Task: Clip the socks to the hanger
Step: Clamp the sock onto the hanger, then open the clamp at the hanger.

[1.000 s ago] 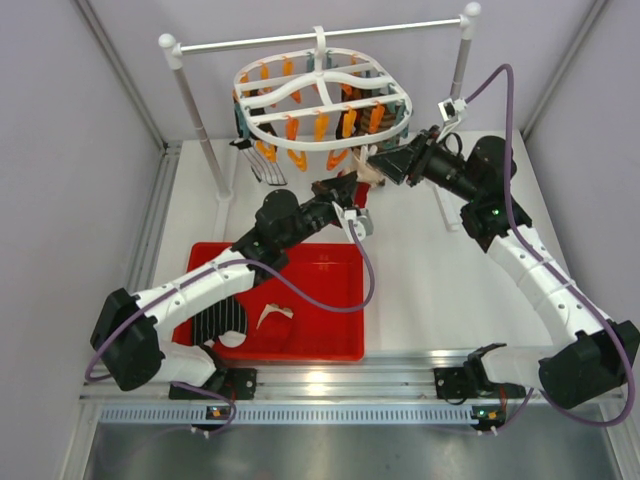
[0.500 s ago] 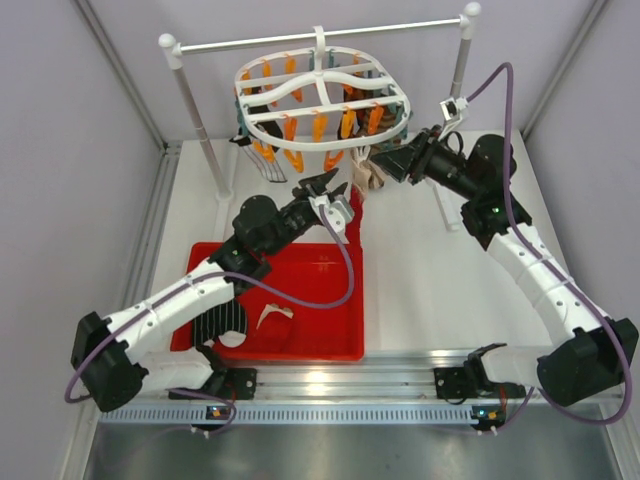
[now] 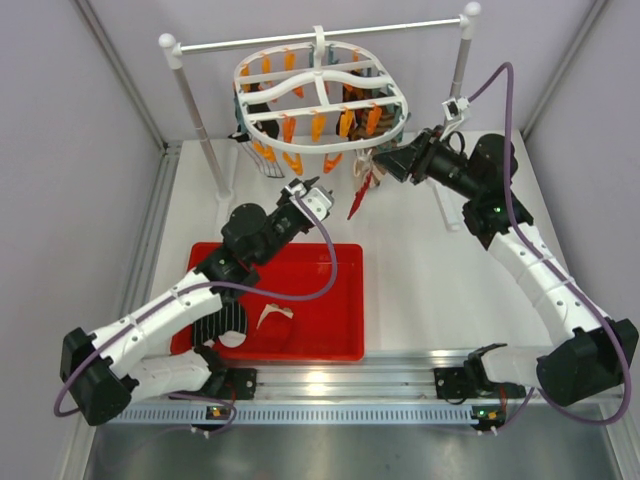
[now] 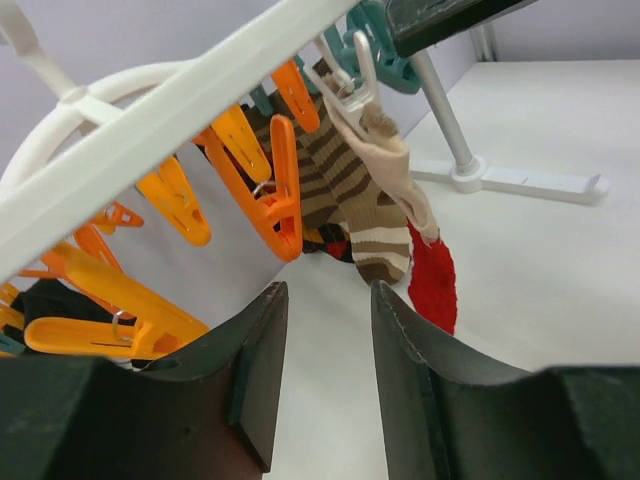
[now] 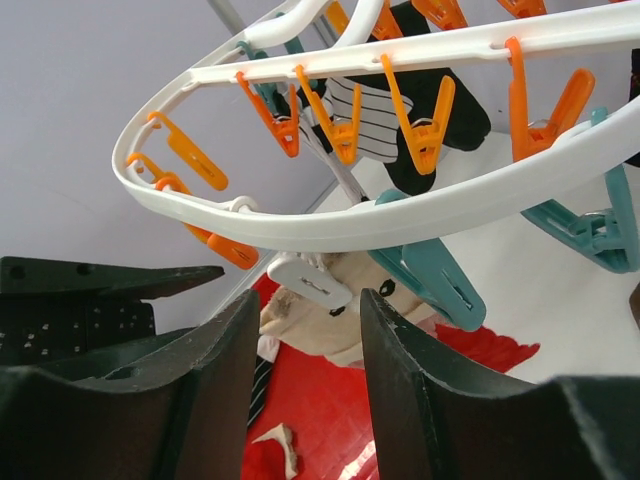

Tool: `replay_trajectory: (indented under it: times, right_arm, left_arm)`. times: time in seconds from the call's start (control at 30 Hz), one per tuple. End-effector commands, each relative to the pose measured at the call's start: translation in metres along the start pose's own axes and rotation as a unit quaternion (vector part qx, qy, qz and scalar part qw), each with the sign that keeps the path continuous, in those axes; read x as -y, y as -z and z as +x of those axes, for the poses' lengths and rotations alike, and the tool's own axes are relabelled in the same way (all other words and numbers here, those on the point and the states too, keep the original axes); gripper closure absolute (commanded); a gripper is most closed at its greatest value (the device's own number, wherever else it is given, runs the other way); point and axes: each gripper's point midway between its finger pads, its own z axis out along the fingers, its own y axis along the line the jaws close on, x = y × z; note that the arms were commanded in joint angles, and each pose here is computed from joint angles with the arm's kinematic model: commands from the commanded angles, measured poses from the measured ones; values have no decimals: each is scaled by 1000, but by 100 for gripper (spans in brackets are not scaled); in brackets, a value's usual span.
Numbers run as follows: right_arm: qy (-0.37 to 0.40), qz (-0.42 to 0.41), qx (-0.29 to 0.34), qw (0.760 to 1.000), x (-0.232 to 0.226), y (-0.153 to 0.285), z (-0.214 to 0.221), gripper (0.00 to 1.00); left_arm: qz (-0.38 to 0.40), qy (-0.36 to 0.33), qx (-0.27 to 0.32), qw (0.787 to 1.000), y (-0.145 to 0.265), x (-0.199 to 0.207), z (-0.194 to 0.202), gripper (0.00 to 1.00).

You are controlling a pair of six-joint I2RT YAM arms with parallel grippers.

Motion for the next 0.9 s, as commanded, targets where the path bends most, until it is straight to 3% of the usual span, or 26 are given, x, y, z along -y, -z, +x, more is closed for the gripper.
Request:
replay_trajectory:
  times: [0.0, 0.43, 0.6, 0.87]
  right_arm:
    - [30, -10, 32, 999, -11, 4, -27, 55]
    - [35, -17, 29, 999, -10, 7, -29, 55]
    - [32, -17, 27, 999, -7, 6, -29, 55]
    - [32, -27, 22, 999, -8, 6, -29, 55]
  left_arm:
    - [-52, 29, 4, 998, -7, -20, -7, 56]
    - [-93, 50, 32, 994, -27, -47, -9, 47]
    - [-80, 87, 52, 992, -33, -61, -10, 46]
    - [8, 103, 93, 990, -38, -38, -24, 47]
